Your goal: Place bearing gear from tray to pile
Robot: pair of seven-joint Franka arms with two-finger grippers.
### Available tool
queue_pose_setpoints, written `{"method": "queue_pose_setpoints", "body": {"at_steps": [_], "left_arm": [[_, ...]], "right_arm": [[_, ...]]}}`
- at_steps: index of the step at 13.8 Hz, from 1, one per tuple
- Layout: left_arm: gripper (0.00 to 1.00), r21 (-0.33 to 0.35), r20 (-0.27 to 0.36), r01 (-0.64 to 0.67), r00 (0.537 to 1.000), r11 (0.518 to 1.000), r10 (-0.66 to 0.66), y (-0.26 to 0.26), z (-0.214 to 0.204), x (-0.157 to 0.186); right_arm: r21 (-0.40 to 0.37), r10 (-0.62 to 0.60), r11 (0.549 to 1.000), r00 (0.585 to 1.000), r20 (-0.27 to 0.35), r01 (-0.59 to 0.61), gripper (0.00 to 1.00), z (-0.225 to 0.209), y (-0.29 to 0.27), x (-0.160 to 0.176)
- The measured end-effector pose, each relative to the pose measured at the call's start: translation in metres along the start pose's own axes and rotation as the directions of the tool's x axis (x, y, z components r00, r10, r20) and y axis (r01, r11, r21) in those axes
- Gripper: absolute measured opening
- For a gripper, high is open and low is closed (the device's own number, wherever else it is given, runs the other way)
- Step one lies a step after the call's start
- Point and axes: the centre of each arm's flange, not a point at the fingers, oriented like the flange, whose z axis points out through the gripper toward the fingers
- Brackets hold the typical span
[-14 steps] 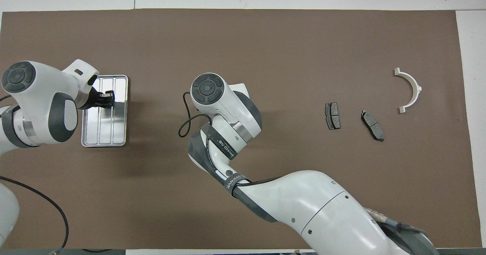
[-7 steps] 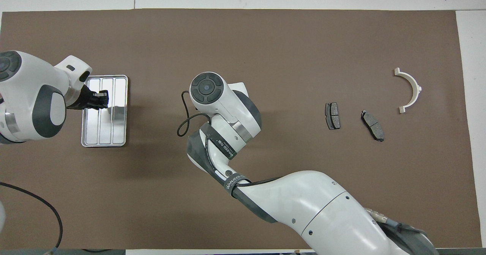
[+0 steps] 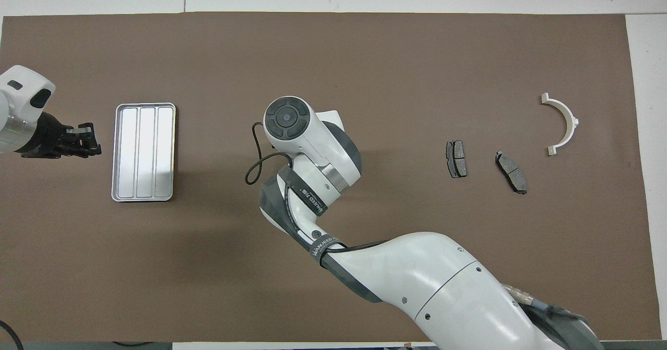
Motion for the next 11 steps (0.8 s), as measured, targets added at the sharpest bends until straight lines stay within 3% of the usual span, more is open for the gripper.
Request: {"method": "queue_pose_setpoints", "body": {"at_steps": [2,6,10,11], "left_arm": [[0.24,-0.002,0.001,0.006,1.0,1.0,-0.006,-0.004,-0.009,-0.002],[0.24,-0.004,-0.003,0.021,1.0,1.0,-0.021,-0.013,-0.017,-0.005],[0.24,-0.004,-0.004,0.031,1.0,1.0,-0.031,-0.013,-0.018,-0.005],[0.24,-0.004,-0.004,0.031,0.999,0.999,-0.031,-0.013,-0.018,-0.005]], "right_arm": [[-0.005,0.005,1.0,1.0,-0.007,-0.005,0.79,0.001,0.005,0.012],[-0.003,0.001,1.0,1.0,-0.007,-0.001,0.82,0.0,0.004,0.012],[-0.024,-0.003,1.0,1.0,0.014,0.003,0.8,0.002,0.005,0.006],[-0.017,0.002,1.0,1.0,0.02,-0.001,0.73,0.0,0.004,0.006]]}}
